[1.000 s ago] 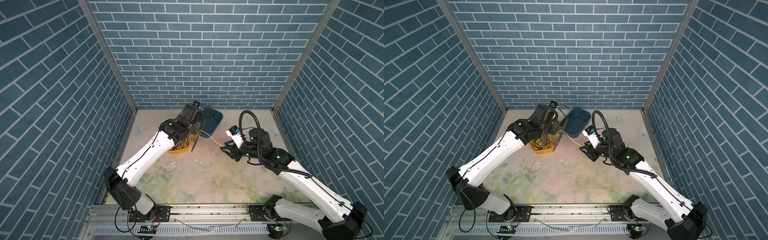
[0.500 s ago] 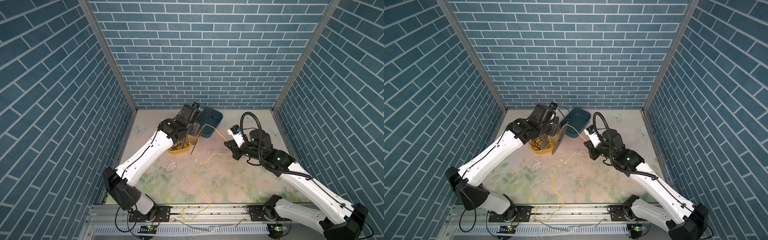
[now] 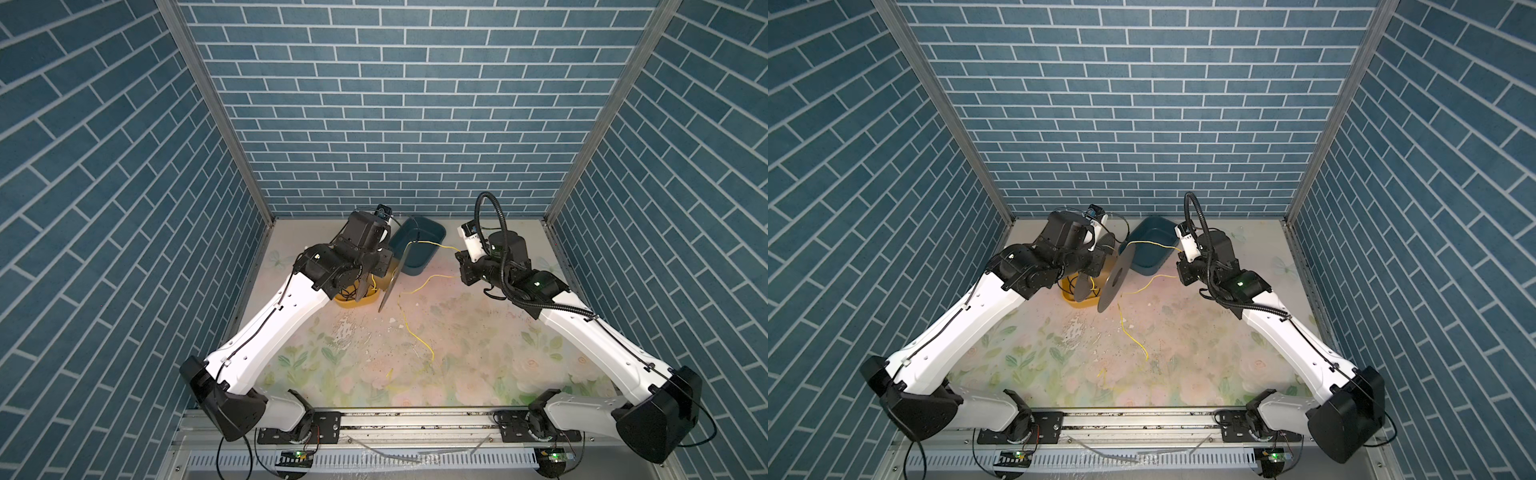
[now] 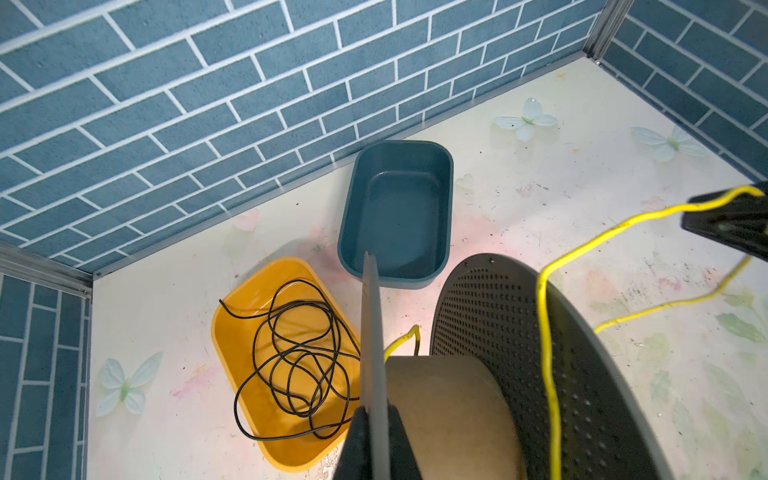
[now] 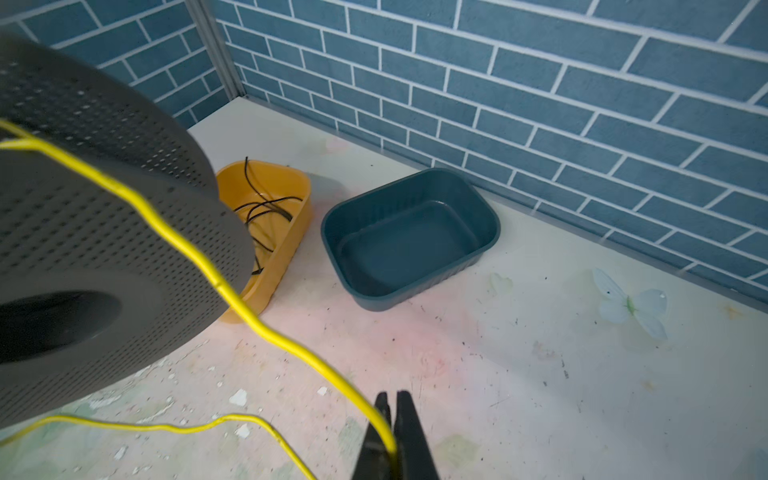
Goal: Wrap the cables
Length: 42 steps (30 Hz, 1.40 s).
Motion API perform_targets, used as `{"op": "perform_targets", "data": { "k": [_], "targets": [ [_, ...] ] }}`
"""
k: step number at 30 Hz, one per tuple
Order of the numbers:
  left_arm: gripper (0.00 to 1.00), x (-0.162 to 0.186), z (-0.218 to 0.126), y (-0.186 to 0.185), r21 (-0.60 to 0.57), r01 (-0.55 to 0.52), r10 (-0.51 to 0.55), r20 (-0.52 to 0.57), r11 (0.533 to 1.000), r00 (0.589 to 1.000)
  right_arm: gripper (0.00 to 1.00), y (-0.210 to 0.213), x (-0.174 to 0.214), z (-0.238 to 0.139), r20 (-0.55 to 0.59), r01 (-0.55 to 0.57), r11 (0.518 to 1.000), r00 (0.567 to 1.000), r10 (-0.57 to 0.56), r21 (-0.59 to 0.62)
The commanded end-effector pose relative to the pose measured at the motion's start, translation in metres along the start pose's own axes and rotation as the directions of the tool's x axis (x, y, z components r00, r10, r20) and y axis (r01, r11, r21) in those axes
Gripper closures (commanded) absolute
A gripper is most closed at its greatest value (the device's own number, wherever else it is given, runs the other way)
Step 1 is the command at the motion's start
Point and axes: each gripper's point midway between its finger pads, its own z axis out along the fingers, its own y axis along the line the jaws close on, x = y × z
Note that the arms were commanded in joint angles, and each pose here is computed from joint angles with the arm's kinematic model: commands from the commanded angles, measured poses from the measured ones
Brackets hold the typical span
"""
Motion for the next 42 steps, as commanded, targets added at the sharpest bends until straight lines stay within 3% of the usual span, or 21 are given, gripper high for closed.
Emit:
{"op": "perform_targets", "data": {
  "k": [1, 10, 18, 30, 37, 42],
  "targets": [
    [1.00, -0.021, -0.020, 0.002, 0.034, 0.044, -0.047, 0.091, 0.998, 0.995, 1.00, -0.039, -0.019, 0.008, 0.042, -0.043, 0.987, 0.998, 0.037, 0.155],
    [1.00, -0.044, -0.043, -0.009, 0.161, 0.093, -0.119, 0.163, 0.983, 0.979, 1.00, -0.056, 0.010, 0.051, 0.006, -0.064, 0.979, 0.998, 0.064, 0.192],
    [1.00, -0.055, -0.050, -0.006, 0.235, 0.156, -0.203, 0.188, 0.959, 0.961, 1.00, -0.038, 0.042, 0.073, -0.009, -0.121, 0.988, 0.992, 0.123, 0.090],
    [1.00, -0.070, -0.054, 0.010, 0.320, 0.250, -0.332, 0.233, 0.914, 0.914, 1.00, -0.013, 0.076, 0.083, -0.042, -0.128, 0.991, 0.991, 0.126, -0.043],
    [1.00, -0.084, -0.056, 0.016, 0.354, 0.311, -0.425, 0.312, 0.882, 0.849, 1.00, 0.028, 0.080, 0.091, -0.019, -0.256, 0.926, 0.965, 0.261, -0.275],
    [1.00, -0.092, -0.057, 0.021, 0.377, 0.339, -0.474, 0.363, 0.862, 0.802, 1.00, 0.058, 0.079, 0.090, -0.020, -0.283, 0.863, 0.953, 0.303, -0.417]
  ]
}}
